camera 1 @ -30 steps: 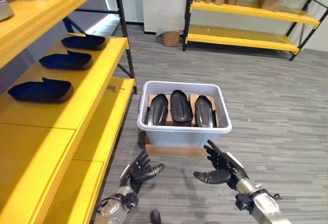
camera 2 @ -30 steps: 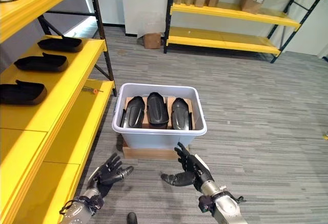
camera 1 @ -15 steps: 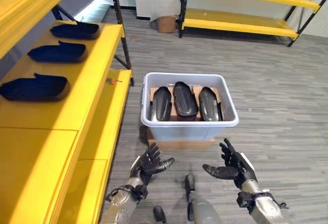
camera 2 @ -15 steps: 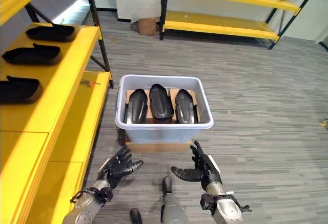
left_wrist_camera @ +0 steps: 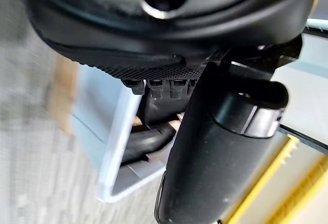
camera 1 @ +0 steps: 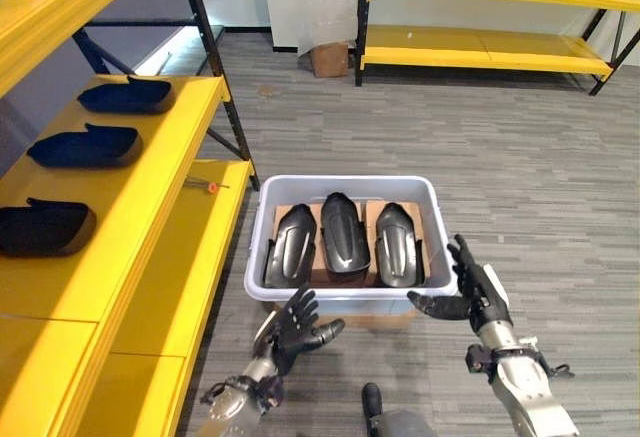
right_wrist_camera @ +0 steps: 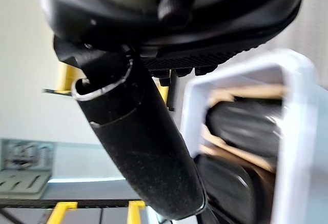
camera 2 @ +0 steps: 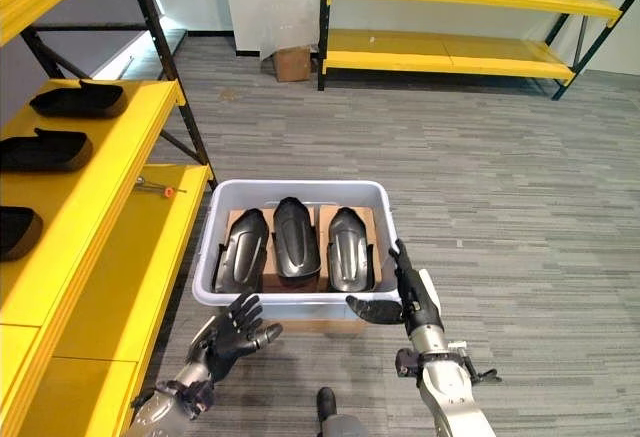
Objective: Move parts from the plastic box to the shelf.
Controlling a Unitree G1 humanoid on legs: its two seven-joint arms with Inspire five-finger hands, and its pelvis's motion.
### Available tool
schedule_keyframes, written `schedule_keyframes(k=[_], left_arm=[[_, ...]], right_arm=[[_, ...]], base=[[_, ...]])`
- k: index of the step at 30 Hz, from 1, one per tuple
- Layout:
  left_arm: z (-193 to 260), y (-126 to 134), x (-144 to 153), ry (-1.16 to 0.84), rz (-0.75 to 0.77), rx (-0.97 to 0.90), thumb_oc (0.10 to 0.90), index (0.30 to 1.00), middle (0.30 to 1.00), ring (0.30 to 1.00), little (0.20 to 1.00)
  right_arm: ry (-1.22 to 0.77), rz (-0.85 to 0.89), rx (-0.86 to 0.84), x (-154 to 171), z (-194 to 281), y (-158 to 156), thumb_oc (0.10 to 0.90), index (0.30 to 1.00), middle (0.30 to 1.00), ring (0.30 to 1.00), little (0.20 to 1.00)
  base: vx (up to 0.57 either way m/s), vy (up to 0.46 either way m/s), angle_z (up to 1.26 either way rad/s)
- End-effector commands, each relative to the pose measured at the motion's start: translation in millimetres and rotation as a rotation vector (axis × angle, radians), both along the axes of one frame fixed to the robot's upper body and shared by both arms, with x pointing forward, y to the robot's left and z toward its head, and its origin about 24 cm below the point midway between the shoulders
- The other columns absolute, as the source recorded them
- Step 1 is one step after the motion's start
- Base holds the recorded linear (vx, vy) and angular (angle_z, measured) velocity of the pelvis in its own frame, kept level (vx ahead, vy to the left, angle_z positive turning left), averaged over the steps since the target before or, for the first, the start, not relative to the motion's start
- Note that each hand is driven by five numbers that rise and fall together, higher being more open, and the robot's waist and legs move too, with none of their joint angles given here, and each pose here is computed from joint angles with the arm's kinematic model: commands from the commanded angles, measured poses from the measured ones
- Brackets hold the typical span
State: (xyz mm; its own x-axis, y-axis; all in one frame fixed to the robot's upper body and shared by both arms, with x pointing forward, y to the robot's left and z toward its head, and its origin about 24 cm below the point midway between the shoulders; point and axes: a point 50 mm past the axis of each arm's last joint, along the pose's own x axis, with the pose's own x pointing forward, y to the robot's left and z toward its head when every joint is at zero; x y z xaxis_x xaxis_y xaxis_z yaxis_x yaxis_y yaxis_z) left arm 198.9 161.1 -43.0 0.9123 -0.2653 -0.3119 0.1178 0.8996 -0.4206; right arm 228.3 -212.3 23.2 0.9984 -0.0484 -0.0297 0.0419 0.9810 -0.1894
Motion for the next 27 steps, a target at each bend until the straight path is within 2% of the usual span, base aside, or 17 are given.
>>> schedule_keyframes(k=[1, 4, 5, 7, 14, 24, 27], left_arm=[[26.1, -4.1, 10.7, -0.186, 0.016, -0.017, 0.900, 1.000, 1.000, 1.000, 1.000], [28.8, -2.6, 11.9, -0.219, 0.023, -0.004, 0.900, 1.000, 1.000, 1.000, 1.000], [34.2, -8.1, 12.1, -0.262, -0.057, -0.112, 0.900, 1.000, 1.000, 1.000, 1.000], [41.9, -12.2, 12.3, -0.306, -0.105, -0.161, 0.900, 1.000, 1.000, 1.000, 1.000], [59.0, -1.5, 20.6, -0.421, 0.007, -0.184, 0.900, 1.000, 1.000, 1.000, 1.000], [60.7, 32.2, 12.5, -0.474, 0.139, -0.071, 0.900, 1.000, 1.000, 1.000, 1.000], [69.8, 33.2, 16.7, -0.525, 0.139, 0.070, 0.900, 1.000, 1.000, 1.000, 1.000]], right_arm=[[-0.217, -0.031, -0.108, 3.9, 33.1, -8.3, 0.900, 1.000, 1.000, 1.000, 1.000], [-0.173, -0.100, -0.105, 2.2, 27.5, -17.6, 0.900, 1.000, 1.000, 1.000, 1.000], [-0.110, -0.144, -0.050, -0.4, 18.2, -27.6, 0.900, 1.000, 1.000, 1.000, 1.000], [-0.125, -0.162, -0.060, -2.3, 18.6, -32.1, 0.900, 1.000, 1.000, 1.000, 1.000], [-0.128, -0.101, -0.099, 2.1, 22.3, -20.7, 0.900, 1.000, 1.000, 1.000, 1.000], [-0.096, 0.018, -0.088, -6.1, 19.3, -17.1, 0.900, 1.000, 1.000, 1.000, 1.000], [-0.133, 0.016, -0.198, 0.3, 27.3, -13.5, 0.900, 1.000, 1.000, 1.000, 1.000]], base=[[0.14, -0.224, 0.05], [0.10, -0.153, 0.05], [0.12, -0.152, 0.05], [0.11, -0.080, 0.03], [0.12, 0.074, -0.18], [0.13, 0.082, -0.35], [0.11, 0.098, -0.06]])
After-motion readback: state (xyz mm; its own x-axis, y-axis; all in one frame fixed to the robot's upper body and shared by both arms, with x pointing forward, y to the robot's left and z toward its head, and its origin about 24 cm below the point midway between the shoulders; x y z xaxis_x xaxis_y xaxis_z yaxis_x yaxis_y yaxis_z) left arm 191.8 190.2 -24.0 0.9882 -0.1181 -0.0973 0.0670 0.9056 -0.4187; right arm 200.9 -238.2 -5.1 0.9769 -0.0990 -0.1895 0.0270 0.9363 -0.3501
